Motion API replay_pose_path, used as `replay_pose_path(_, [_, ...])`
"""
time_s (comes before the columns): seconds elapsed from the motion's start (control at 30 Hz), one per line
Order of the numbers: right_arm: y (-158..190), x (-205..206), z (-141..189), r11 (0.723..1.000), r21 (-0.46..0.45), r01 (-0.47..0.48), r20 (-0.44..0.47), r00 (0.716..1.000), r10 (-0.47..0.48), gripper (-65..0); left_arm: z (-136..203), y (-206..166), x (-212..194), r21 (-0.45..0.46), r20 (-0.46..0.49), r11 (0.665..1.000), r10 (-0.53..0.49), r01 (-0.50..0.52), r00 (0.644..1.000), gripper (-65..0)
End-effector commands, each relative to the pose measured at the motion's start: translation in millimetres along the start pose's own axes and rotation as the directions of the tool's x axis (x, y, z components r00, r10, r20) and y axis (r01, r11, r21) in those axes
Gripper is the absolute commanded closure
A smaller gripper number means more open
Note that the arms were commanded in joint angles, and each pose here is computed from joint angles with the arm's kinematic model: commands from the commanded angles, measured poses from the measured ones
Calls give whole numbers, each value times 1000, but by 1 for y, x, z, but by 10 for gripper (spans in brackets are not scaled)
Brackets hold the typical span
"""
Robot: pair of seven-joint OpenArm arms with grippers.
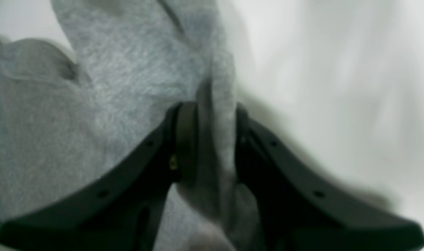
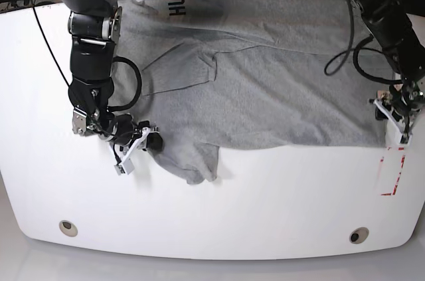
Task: Fold the T-shirt properly
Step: 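Move both grippers to the shirt's hem and grasp it, then fold the hem up over the shirt toward the collar with both grippers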
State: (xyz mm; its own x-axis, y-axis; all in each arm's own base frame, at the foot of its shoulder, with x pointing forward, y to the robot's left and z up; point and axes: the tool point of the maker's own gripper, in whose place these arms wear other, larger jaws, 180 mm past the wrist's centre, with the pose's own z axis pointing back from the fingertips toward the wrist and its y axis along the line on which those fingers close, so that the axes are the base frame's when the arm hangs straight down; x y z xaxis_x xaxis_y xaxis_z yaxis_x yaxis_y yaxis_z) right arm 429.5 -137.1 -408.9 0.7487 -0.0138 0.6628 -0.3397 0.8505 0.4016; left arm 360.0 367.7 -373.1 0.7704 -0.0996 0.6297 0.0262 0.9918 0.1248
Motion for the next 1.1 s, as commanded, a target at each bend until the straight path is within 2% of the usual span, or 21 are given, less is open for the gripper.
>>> replay_pose_path(0.0, [-1,28,7,1000,1,-24,64,998,24,-136,-6,13,13,-10,33,999,32,-31,999,-275])
replay_pose_path(0.07, [-1,28,7,1000,1,-24,66,998,24,-136,-17,13,22,-48,60,996,75,-72,995,-283])
replay_pose_path(0.13, [0,27,7,1000,3,-22,64,998,22,-136,-24,12,28,-63,80,991,120,-116,990,-325])
replay_pose_path(0.2, [0,27,7,1000,3,-22,64,998,22,-136,-29,19,35,-52,103,985,170,-165,980,-401])
replay_pose_path(0.27, [0,26,6,1000,4,-21,64,998,20,-136,-29,27,40,-35,126,981,193,-190,973,-450])
replay_pose_path(0.37, [0,26,6,1000,4,-21,64,998,20,-136,-32,29,43,-26,140,975,221,-220,965,-479])
replay_pose_path(0.6, [-1,26,7,1000,5,-17,65,998,16,-136,-35,25,48,-41,141,971,237,-234,961,-479])
replay_pose_path(0.77, [-1,26,7,1000,5,-15,65,998,14,-136,-41,9,50,-56,112,985,167,-161,980,-479])
replay_pose_path(0.93, [-1,26,7,1000,5,-14,65,998,13,-136,-46,-4,51,-78,116,984,170,-162,979,-475])
replay_pose_path(1.0, [-1,26,7,1000,5,-15,66,998,14,-136,-47,-7,52,-83,130,984,165,-155,978,-439])
replay_pose_path(1.07, [-1,29,8,1000,5,-18,71,997,18,-124,-47,-7,54,-82,147,985,164,-153,976,-361])
